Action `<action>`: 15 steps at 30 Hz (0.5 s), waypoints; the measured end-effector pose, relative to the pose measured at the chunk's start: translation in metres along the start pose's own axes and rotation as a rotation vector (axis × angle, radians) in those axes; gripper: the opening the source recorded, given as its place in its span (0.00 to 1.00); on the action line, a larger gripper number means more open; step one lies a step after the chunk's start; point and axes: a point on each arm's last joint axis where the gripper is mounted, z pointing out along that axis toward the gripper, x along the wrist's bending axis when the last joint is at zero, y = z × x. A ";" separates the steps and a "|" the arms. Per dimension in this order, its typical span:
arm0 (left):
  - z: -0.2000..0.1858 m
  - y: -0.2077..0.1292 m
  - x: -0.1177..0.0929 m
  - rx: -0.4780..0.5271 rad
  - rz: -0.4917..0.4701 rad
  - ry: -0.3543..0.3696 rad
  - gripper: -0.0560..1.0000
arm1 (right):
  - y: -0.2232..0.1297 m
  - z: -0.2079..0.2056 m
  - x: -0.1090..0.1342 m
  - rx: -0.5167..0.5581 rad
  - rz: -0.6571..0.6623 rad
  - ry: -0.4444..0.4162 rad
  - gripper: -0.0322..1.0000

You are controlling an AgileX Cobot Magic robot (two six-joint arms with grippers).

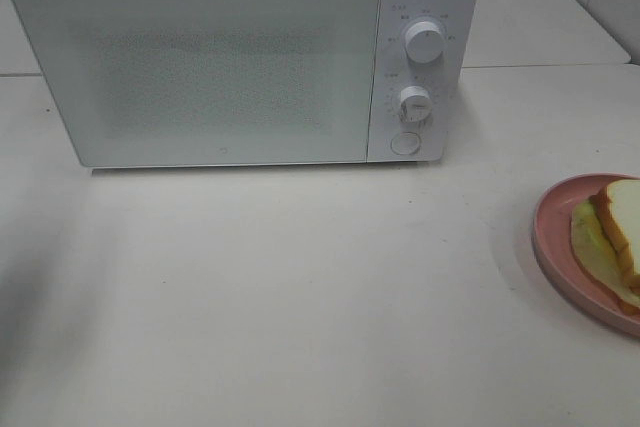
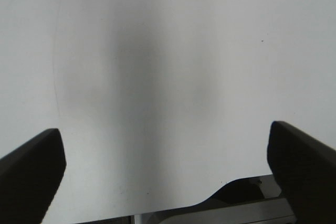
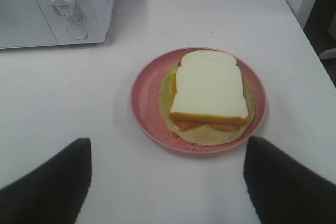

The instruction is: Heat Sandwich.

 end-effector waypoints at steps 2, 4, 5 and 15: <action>-0.003 -0.004 0.000 -0.011 -0.003 0.002 0.99 | 0.000 0.000 0.000 0.000 0.000 0.000 0.78; -0.011 -0.016 -0.001 -0.042 -0.002 0.019 0.99 | 0.000 0.000 0.000 0.000 0.000 0.000 0.78; -0.011 -0.016 -0.001 -0.042 -0.002 0.019 0.99 | 0.000 0.000 0.000 0.000 0.000 0.000 0.78; -0.051 -0.057 -0.009 -0.158 0.029 0.089 0.99 | 0.000 0.000 0.000 0.000 0.000 0.000 0.78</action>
